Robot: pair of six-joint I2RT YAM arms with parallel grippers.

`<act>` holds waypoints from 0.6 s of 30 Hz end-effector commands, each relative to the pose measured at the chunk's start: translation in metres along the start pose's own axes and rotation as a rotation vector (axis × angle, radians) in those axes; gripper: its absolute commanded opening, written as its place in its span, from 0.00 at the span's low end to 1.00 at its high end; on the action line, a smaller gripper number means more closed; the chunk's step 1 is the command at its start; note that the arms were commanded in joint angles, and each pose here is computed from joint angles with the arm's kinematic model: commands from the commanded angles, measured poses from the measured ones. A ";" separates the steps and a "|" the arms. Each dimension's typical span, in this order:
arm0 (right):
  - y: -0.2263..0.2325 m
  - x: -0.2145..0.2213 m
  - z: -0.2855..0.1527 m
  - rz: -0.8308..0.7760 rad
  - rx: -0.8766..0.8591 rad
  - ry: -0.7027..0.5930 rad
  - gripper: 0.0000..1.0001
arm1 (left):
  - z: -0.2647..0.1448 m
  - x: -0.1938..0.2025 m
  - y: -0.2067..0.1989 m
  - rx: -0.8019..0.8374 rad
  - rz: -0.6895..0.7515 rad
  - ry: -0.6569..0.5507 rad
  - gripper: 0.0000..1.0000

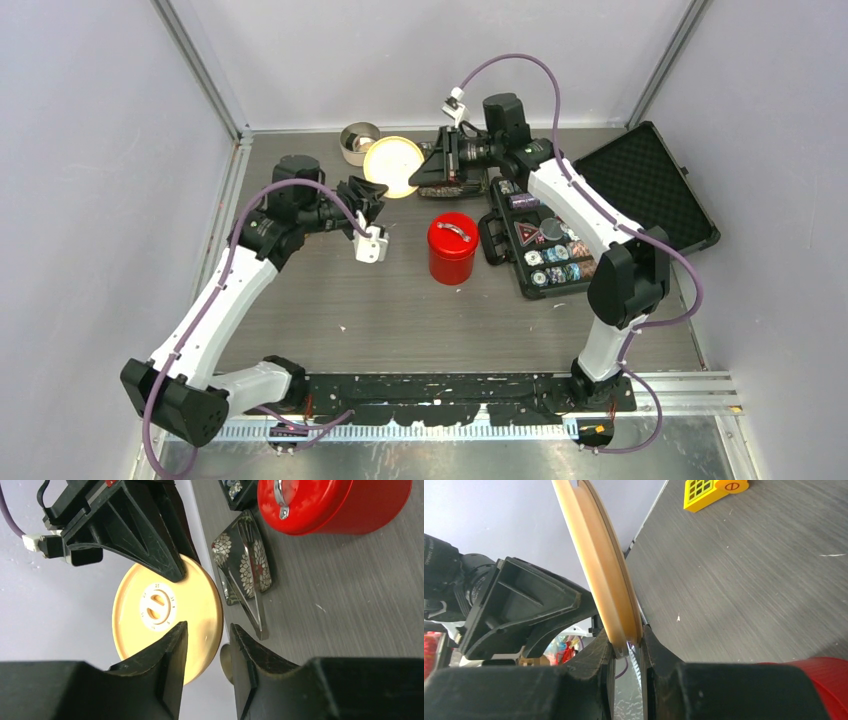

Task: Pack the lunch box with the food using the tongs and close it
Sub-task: Pick up the box lid from the center of the board.

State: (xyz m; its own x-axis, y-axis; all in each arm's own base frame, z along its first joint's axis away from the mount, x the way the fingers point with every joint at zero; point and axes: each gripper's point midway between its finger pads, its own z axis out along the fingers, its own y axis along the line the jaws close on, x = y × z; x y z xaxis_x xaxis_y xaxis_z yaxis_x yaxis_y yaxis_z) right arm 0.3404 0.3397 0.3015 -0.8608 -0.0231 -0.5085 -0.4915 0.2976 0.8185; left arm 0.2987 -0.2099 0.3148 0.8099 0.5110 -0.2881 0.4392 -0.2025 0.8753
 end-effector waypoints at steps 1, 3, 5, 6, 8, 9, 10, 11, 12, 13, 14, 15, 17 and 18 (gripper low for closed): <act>0.029 -0.003 -0.007 -0.034 -0.076 -0.017 0.01 | 0.003 0.002 0.008 -0.017 0.123 0.016 0.36; 0.030 -0.002 -0.006 -0.019 -0.085 -0.016 0.00 | 0.004 0.003 0.005 -0.006 0.154 0.024 0.34; 0.029 -0.001 -0.005 -0.011 -0.087 -0.013 0.00 | 0.006 0.004 0.001 0.002 0.181 0.032 0.30; 0.029 -0.002 -0.005 -0.010 -0.088 -0.012 0.00 | 0.006 0.005 0.001 -0.001 0.187 0.038 0.27; 0.029 -0.003 -0.004 -0.004 -0.098 -0.011 0.01 | 0.006 0.007 0.004 -0.017 0.202 0.055 0.17; 0.029 -0.002 -0.003 -0.001 -0.104 -0.007 0.00 | 0.007 0.008 0.004 -0.025 0.210 0.063 0.13; 0.030 -0.003 -0.003 0.002 -0.110 -0.005 0.00 | 0.008 0.010 0.005 -0.032 0.220 0.071 0.11; 0.029 -0.003 -0.002 0.006 -0.113 -0.004 0.00 | 0.009 0.012 0.003 -0.031 0.235 0.079 0.11; 0.030 -0.003 -0.002 0.006 -0.115 -0.003 0.01 | 0.009 0.013 0.003 -0.031 0.243 0.084 0.13; 0.029 -0.003 -0.001 0.009 -0.115 -0.002 0.00 | 0.010 0.014 0.002 -0.036 0.249 0.089 0.16; 0.029 -0.003 -0.001 0.010 -0.115 -0.001 0.00 | 0.011 0.015 0.003 -0.043 0.256 0.095 0.20; 0.029 -0.003 -0.001 0.012 -0.115 -0.002 0.00 | 0.011 0.016 0.003 -0.046 0.267 0.100 0.21; 0.029 -0.003 -0.001 0.011 -0.115 -0.002 0.01 | 0.012 0.019 0.002 -0.044 0.276 0.112 0.22; 0.029 -0.003 -0.001 0.012 -0.115 -0.001 0.00 | 0.012 0.020 0.002 -0.042 0.276 0.119 0.21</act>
State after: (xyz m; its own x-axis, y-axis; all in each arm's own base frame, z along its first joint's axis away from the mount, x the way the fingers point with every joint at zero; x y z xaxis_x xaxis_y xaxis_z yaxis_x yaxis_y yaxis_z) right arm 0.3389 0.3433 0.3009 -0.8952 -0.0019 -0.4457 -0.4296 0.2707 0.8615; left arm 0.3136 -0.2126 0.2992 0.8540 0.5171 -0.0578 0.2496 -0.3097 0.9175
